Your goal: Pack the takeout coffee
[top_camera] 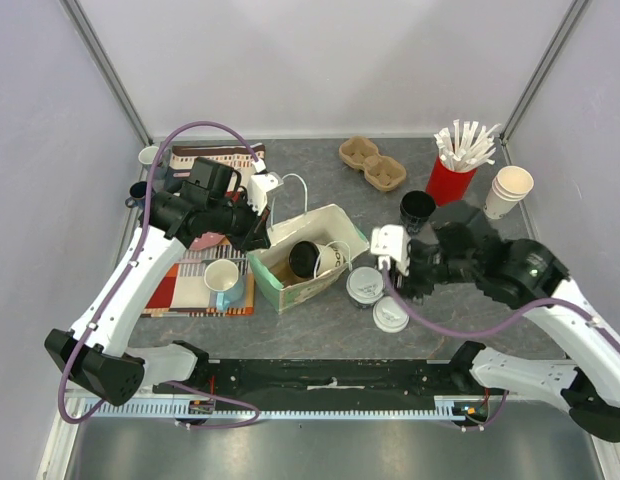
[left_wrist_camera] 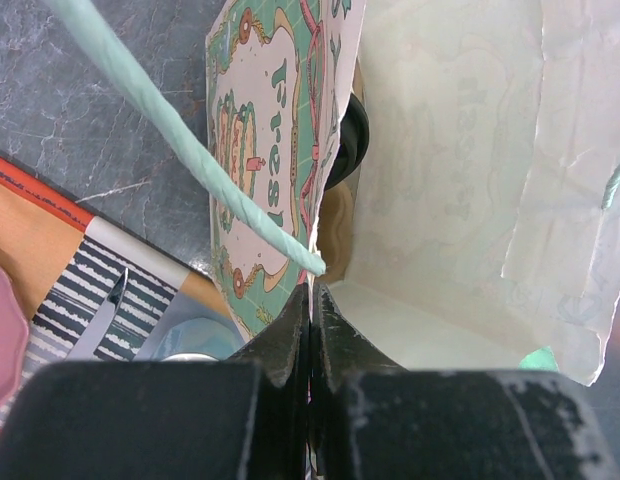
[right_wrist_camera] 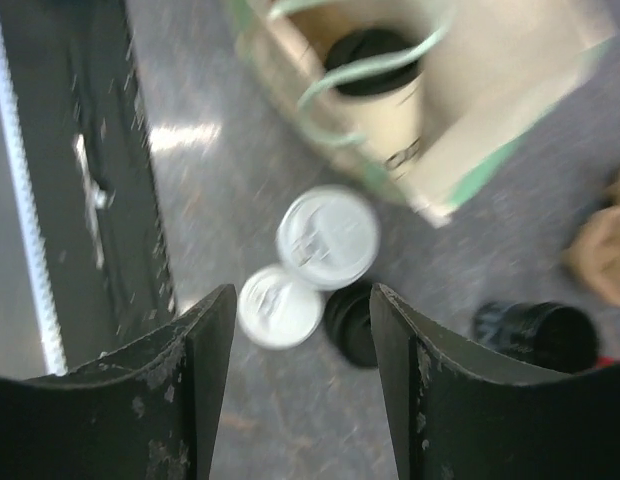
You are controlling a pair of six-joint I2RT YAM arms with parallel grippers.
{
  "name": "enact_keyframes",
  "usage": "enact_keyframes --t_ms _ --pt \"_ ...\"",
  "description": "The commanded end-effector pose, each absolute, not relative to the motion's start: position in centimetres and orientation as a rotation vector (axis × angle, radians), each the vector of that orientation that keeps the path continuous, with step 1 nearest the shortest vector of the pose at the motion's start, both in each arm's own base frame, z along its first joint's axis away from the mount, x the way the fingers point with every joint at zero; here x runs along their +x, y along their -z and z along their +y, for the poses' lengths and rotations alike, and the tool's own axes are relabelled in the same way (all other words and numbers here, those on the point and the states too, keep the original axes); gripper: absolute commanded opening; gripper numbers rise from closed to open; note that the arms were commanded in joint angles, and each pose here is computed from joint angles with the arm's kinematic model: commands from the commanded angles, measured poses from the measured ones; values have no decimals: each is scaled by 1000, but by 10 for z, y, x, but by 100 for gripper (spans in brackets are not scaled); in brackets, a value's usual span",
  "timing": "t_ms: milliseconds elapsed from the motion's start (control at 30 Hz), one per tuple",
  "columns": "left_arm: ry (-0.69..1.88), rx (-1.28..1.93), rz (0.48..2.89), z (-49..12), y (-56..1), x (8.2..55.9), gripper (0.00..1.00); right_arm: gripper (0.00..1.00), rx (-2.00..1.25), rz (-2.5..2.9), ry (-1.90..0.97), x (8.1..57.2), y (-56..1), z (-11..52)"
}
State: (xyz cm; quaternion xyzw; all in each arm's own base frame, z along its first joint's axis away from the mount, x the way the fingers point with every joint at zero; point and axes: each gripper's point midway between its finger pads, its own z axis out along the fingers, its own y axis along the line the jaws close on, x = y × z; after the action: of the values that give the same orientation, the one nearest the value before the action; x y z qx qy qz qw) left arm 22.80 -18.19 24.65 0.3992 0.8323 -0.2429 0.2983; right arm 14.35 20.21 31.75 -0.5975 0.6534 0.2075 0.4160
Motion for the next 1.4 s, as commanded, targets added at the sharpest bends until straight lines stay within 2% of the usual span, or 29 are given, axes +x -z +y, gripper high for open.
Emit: enact_keyframes --t_ms 0,100,333,700,900,1167,1233,1367 --pt "639 1090 2144 -185 -261 230 2 63 -1732 1713 -515 121 -245 190" --pt "648 1090 2146 -185 -260 228 2 63 -1770 1692 -404 140 -216 194" --pt "652 1086 2137 -185 -263 227 2 62 -1892 1618 -404 169 -181 232" --pt "650 1093 2140 -183 -260 224 2 58 -2028 1634 -374 169 -132 226" --pt "662 1095 2139 -186 -260 225 2 56 -2028 1644 -276 184 -120 223" --pt "661 1093 2138 -185 -261 224 2 52 -2057 1669 -299 175 -112 214" --pt "660 1094 2137 -185 -261 224 2 50 -2066 1670 -307 172 -109 212" --pt "670 1095 2135 -186 -262 224 2 38 -2077 1680 -318 170 -103 211"
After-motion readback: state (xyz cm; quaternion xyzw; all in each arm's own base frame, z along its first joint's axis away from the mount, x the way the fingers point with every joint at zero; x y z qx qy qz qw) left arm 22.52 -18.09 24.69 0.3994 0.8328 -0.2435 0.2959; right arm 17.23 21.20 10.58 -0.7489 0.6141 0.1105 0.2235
